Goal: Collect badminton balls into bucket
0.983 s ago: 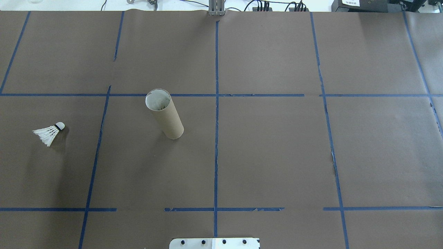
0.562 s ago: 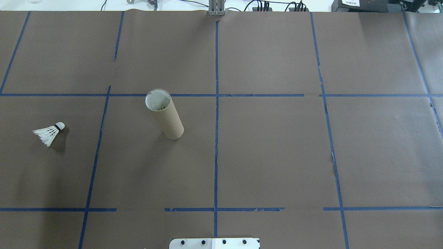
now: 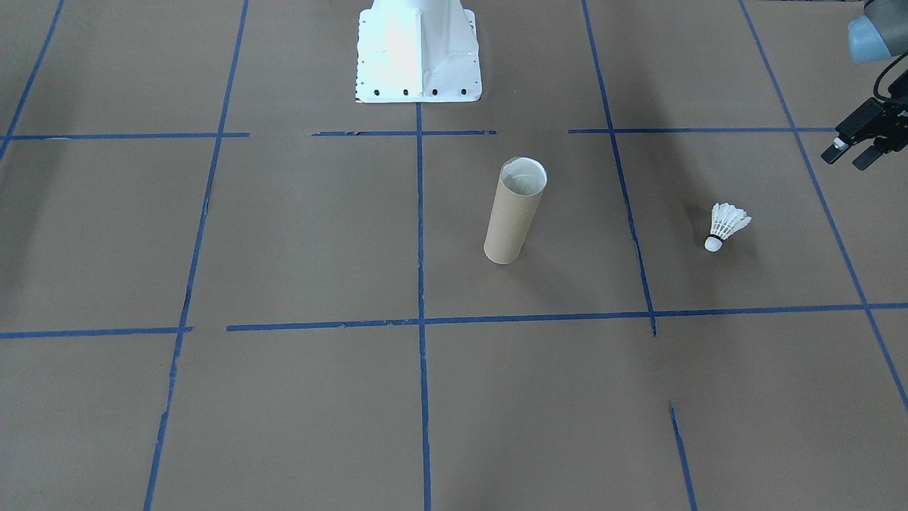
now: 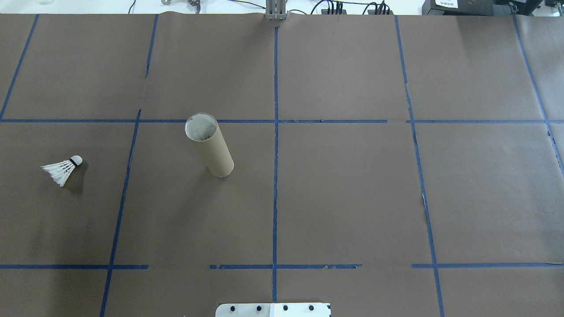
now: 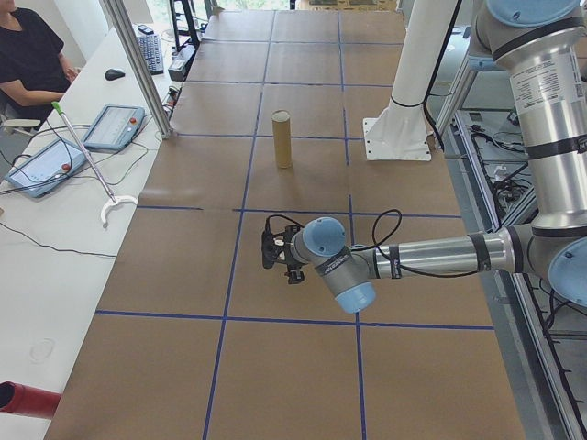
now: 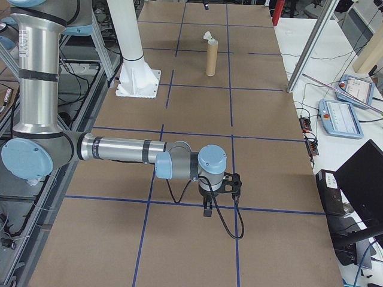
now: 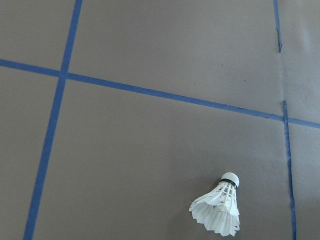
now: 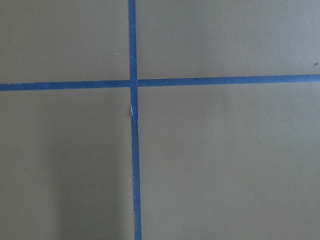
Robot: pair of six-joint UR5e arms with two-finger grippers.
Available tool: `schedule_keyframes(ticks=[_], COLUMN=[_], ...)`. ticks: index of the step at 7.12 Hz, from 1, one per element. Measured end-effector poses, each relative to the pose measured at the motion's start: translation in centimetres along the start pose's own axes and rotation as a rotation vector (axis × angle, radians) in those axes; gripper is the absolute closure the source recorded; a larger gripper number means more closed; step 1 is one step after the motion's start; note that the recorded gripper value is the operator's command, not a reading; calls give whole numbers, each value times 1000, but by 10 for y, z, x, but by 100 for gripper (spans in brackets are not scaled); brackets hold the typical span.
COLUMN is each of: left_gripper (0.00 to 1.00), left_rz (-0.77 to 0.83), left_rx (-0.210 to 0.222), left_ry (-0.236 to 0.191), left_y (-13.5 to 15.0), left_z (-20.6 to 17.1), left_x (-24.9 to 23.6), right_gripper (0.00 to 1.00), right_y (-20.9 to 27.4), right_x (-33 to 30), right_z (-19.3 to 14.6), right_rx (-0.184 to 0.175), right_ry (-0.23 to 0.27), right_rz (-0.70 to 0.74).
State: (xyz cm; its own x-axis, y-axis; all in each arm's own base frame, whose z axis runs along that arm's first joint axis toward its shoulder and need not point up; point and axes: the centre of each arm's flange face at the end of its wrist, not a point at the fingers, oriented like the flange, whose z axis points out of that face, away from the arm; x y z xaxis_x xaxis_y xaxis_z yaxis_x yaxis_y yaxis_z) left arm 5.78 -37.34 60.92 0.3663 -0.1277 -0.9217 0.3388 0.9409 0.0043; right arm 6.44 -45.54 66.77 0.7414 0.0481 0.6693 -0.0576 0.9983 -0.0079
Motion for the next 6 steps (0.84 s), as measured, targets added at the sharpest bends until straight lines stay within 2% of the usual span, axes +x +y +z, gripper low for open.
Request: schedule_keyframes(ticks=[3, 6], left_gripper=[0, 0], left_rz=[-185, -319], left_rx=[41, 71], left_ry=[34, 91], left_y=[26, 53], left_z=[41, 69], left_x=[17, 9], right_gripper=[0, 0], right_y=[0, -1], right_x=[0, 0], right_z=[0, -1], right_rx=[0, 1], right_ry=[0, 0], right_rz=[0, -1])
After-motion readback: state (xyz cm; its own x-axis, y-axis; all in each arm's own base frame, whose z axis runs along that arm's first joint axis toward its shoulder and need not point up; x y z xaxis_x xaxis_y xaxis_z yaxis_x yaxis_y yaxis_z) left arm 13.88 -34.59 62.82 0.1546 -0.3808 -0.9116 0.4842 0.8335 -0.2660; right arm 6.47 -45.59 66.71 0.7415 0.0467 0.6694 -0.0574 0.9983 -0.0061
